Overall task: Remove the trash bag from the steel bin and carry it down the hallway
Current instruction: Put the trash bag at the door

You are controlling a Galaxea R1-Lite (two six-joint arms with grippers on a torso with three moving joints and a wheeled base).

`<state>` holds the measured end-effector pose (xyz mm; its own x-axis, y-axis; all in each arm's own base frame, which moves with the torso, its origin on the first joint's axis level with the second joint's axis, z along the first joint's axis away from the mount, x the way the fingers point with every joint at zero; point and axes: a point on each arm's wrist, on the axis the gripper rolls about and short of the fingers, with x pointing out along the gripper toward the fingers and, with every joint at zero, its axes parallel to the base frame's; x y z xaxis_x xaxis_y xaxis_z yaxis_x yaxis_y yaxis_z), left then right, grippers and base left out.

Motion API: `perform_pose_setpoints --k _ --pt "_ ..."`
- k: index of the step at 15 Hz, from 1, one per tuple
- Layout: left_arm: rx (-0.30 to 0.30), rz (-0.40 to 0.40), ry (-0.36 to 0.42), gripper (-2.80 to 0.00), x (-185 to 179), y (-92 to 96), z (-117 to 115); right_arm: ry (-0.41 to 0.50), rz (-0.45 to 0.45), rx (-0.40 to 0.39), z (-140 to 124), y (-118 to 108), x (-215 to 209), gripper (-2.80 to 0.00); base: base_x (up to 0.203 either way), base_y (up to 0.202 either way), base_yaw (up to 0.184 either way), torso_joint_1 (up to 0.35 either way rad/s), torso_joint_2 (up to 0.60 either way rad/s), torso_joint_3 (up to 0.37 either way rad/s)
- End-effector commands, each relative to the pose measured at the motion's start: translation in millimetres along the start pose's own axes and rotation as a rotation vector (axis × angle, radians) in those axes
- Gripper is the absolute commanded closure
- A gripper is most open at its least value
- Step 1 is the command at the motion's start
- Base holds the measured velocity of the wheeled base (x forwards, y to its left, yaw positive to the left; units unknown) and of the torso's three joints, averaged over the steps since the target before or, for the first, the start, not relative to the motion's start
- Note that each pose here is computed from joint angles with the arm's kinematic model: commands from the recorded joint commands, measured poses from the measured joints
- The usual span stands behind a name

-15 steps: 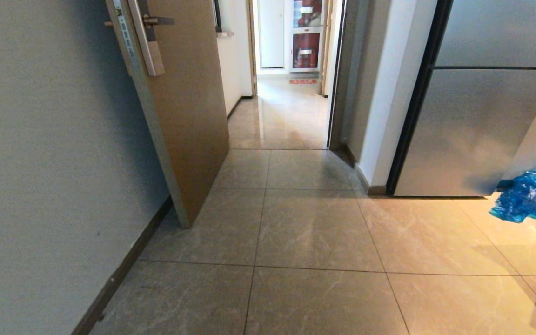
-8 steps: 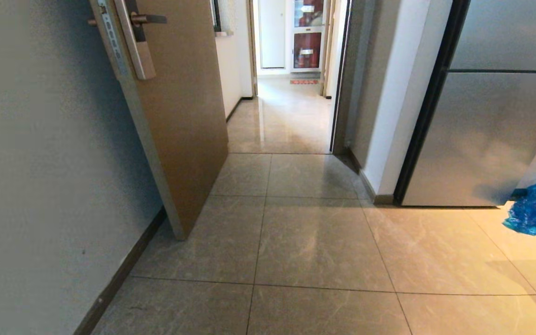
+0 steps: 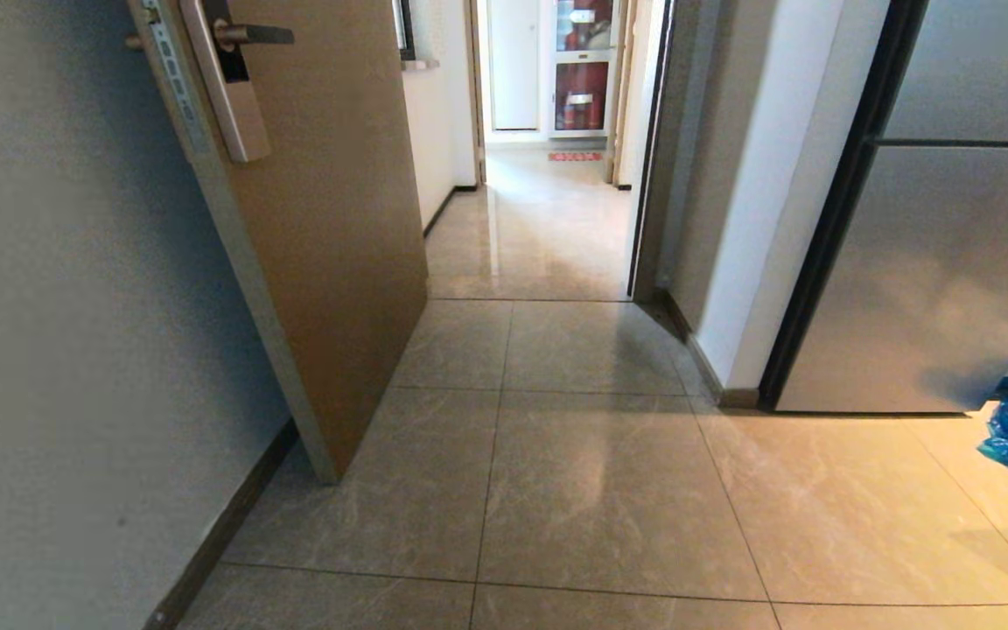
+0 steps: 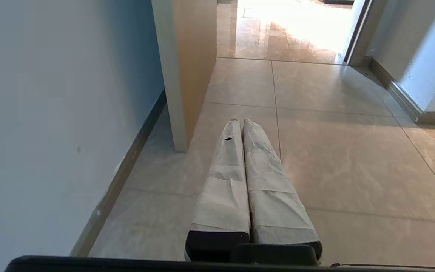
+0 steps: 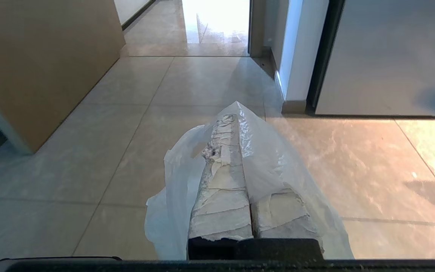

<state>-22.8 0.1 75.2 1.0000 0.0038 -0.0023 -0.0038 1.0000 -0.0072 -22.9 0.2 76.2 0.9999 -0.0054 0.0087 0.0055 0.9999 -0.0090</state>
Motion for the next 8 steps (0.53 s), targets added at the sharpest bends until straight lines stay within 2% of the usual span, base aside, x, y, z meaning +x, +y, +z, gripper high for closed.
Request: perform_pose_setpoints --k 1,8 --pt "0.000 0.001 0.001 0.00 0.0 0.0 -0.1 -0.001 0.001 0.000 0.0 0.0 0.0 0.00 0.193 0.000 0.001 -0.001 0.00 0.005" --pt "0.000 0.001 0.001 0.00 0.0 0.0 -0.1 -0.001 0.001 0.000 0.0 0.0 0.0 0.00 0.194 0.000 0.001 0.003 0.00 0.002"
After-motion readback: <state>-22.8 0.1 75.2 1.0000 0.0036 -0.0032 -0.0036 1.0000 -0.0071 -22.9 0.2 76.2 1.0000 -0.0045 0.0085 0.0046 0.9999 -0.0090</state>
